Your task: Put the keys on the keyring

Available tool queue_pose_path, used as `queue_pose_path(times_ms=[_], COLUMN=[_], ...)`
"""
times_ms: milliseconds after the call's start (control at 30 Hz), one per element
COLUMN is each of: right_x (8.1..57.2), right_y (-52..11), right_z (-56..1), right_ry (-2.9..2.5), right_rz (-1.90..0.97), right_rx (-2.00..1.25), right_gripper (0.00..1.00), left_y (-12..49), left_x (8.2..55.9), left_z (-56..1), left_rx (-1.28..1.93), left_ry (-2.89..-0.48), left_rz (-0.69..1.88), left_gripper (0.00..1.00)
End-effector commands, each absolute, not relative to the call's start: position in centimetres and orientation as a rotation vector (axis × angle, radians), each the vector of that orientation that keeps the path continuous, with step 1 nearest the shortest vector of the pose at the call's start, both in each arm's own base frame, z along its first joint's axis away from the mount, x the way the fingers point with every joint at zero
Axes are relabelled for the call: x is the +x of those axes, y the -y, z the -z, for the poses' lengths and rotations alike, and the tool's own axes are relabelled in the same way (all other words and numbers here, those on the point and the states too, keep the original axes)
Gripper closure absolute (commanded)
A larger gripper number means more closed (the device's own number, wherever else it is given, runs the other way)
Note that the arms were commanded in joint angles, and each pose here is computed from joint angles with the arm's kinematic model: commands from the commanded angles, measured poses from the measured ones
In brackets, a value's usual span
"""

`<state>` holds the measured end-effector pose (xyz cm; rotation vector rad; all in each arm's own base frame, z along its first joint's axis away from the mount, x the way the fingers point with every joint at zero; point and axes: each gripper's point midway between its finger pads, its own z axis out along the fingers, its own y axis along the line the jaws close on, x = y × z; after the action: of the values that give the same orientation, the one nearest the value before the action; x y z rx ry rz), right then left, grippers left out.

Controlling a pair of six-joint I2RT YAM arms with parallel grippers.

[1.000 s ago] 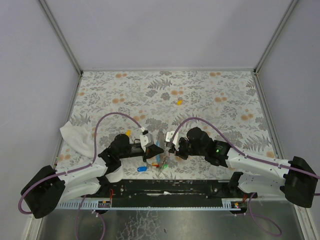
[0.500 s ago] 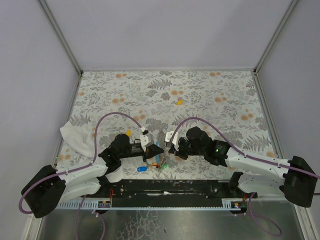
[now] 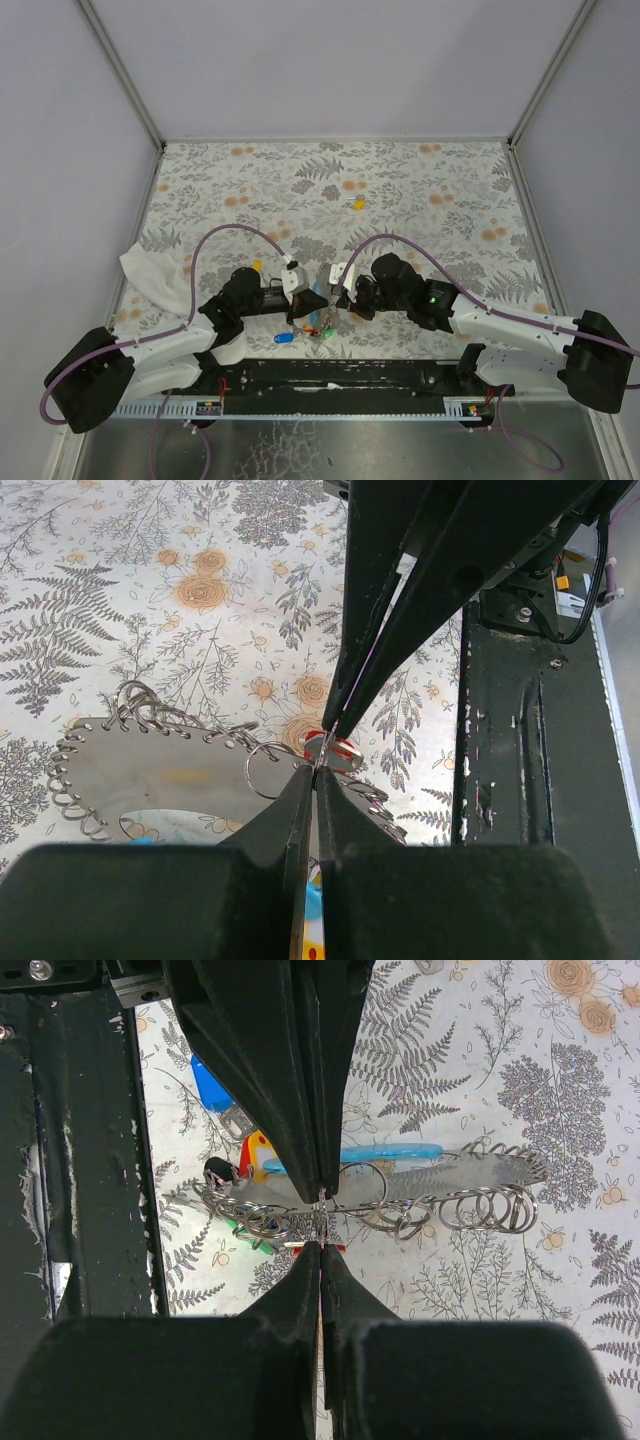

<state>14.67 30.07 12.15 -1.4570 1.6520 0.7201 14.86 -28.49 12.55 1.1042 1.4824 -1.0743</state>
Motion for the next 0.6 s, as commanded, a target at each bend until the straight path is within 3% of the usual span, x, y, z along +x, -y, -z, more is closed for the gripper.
queue_pose_path(times_ms=[0, 567], right_x=[15.2, 15.2], right_y=[-32.2, -31.8], right_z=[-16.2, -15.2], right_ry=[-1.525, -1.508], right_rz=[-0.78, -0.722], right_rx=[-1.402, -1.472], right_gripper=[1.0, 1.0], left_y=[29.7, 29.9], left_x=[15.5, 16.9], left_z=[-16.6, -16.9], left_rx=[1.081, 0.948], left_ry=[-1.33, -1.44], left_rz=[1.088, 1.092], left_gripper=[1.0, 1.0])
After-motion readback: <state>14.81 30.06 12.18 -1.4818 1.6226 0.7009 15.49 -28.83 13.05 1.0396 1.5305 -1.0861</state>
